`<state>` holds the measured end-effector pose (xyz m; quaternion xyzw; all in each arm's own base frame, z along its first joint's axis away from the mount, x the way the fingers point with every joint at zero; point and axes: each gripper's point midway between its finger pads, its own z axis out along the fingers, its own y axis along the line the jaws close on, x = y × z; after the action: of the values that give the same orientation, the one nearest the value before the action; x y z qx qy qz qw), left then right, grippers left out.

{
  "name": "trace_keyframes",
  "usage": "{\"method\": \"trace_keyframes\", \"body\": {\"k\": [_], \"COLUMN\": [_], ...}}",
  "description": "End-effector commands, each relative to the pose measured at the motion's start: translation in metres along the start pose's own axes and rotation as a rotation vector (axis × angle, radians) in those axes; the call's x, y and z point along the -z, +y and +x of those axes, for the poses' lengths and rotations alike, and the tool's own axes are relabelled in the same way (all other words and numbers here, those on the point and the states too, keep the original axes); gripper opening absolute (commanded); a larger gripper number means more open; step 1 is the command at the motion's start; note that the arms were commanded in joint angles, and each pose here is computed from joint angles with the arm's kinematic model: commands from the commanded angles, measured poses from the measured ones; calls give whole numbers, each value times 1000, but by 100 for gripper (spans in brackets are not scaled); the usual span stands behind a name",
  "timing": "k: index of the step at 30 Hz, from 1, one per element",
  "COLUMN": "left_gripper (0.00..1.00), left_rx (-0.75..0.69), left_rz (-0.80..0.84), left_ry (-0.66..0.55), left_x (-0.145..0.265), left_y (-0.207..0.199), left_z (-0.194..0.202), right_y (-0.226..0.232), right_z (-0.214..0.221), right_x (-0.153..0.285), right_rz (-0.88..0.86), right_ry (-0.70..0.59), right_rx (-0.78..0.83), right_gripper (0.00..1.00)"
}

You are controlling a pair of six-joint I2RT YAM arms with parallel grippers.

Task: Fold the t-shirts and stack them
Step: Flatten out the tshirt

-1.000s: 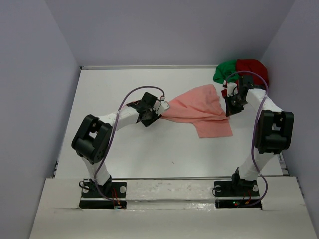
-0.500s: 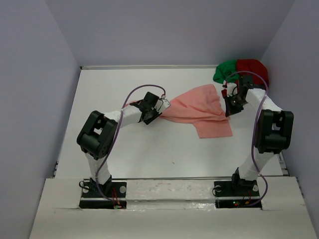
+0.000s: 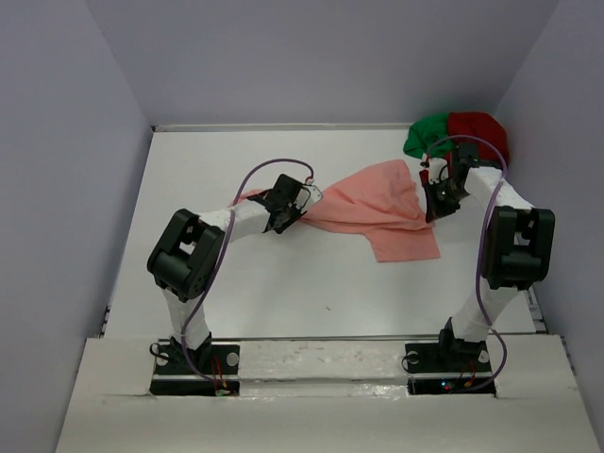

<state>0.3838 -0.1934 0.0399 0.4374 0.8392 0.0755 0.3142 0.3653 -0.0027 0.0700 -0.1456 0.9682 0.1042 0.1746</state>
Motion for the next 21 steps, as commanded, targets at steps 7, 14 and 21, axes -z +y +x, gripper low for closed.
{"method": "trace_keyframes", "body": {"k": [7, 14, 21], "left_gripper": [44, 0, 0], "left_rx": [-15, -41, -55], "left_rz": [40, 26, -67], "left_ry": [0, 9, 30], "left_x": [-10, -13, -5], "left_y": [-26, -30, -13], "left_z": [-5, -9, -4], "right_y": [-3, -3, -1], "right_z": [-18, -15, -15], "right_x": [14, 12, 10], "right_rz": [4, 3, -11], "right_ry": [-42, -31, -33], "right_rx": [14, 17, 12], "right_gripper": [0, 0, 0]}}
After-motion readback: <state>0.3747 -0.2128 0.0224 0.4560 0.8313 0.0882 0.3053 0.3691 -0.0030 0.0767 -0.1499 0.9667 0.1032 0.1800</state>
